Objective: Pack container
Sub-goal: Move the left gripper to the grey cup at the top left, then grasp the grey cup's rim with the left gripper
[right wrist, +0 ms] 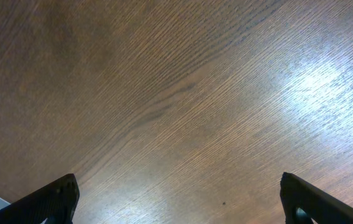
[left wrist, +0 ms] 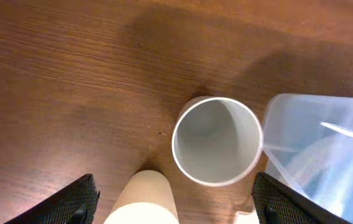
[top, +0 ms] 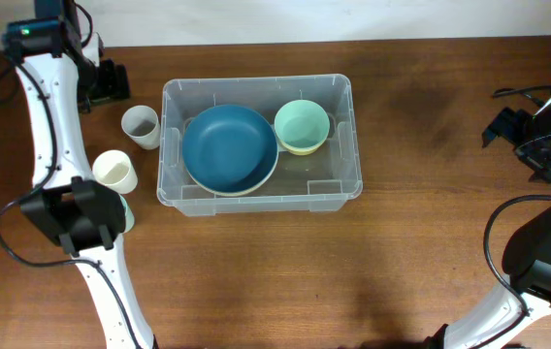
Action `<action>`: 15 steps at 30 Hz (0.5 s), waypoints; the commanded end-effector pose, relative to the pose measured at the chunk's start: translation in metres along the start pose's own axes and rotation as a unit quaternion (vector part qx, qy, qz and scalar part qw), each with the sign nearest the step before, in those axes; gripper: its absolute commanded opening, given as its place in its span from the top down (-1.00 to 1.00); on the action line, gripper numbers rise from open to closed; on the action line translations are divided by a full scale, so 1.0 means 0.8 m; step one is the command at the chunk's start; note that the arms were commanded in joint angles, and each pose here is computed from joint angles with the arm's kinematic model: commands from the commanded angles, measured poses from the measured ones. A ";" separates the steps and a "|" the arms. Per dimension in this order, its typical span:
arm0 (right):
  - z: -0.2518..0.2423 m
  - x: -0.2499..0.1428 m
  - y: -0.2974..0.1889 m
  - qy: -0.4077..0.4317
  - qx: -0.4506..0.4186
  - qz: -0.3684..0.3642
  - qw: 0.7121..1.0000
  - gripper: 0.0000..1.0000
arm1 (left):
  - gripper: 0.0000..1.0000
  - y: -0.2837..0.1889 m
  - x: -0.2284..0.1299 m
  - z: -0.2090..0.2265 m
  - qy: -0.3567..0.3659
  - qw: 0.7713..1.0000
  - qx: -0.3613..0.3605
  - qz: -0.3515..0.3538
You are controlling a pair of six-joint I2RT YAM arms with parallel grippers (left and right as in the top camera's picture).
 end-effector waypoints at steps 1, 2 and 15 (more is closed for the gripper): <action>0.000 0.000 0.001 0.003 -0.004 -0.002 1.000 -0.98 | -0.62 0.038 -0.003 0.004 0.011 0.999 -0.010 0.031; 0.000 0.000 0.001 0.003 -0.004 -0.002 1.000 -0.97 | -0.62 0.045 -0.004 0.004 0.012 0.999 -0.010 0.036; 0.000 0.000 0.001 0.003 -0.004 -0.001 1.000 -0.98 | -0.60 0.118 -0.012 0.006 0.010 0.996 -0.015 0.087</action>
Point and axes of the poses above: each gripper's point midway between its finger pads, its own y axis out along the fingers, its own z axis along the line the jaws close on, x = y × z, the point moved 7 cm from there along -y, back along the fingers, and after that the axes turned 6 degrees about y, right-handed, at the moved point
